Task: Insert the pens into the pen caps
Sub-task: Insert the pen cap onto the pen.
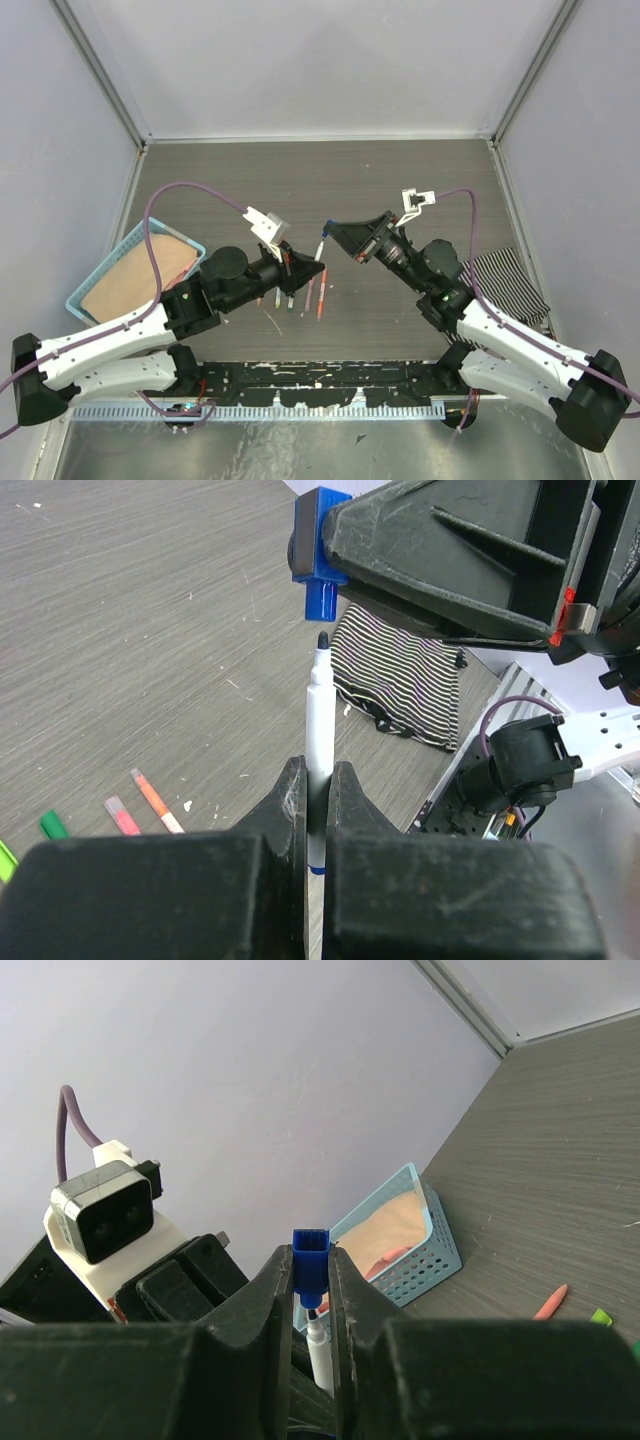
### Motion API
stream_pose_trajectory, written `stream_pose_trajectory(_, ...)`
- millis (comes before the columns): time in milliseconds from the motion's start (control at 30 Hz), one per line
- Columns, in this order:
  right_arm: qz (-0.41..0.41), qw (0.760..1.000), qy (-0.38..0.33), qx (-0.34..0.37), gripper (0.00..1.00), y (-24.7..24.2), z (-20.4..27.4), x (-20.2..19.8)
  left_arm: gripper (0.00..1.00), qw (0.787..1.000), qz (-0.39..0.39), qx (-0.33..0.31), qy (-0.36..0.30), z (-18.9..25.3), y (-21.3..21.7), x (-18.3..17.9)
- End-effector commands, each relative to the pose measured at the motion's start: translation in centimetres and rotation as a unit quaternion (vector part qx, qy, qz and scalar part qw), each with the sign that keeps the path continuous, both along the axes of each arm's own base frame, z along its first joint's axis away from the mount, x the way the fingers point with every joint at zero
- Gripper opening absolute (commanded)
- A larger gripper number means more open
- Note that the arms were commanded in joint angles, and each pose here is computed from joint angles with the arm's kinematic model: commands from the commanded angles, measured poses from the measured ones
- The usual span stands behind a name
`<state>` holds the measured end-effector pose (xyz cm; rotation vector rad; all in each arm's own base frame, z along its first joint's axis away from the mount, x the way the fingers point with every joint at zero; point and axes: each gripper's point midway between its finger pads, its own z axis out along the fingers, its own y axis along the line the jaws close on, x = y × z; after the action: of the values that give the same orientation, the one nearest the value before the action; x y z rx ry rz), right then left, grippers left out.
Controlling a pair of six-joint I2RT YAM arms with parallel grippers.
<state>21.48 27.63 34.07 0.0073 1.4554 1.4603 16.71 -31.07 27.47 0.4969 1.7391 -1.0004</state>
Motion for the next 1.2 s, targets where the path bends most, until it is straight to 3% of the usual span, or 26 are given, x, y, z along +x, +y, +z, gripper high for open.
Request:
stream_pose_trajectory(0, 0.013, 0.998, -0.044, 0.038, 0.01, -0.2, 4.1, -1.0, 0.00, 1.000, -0.003, -0.014, -0.013, 0.9, -0.1, -0.1)
stream_pose_trajectory(1167, 0.039, 0.998, -0.039, 0.007, 0.01, 0.3, 3.1, -1.8, 0.00, 1.000, 0.008, -0.008, -0.015, 0.9, 0.3, 0.2)
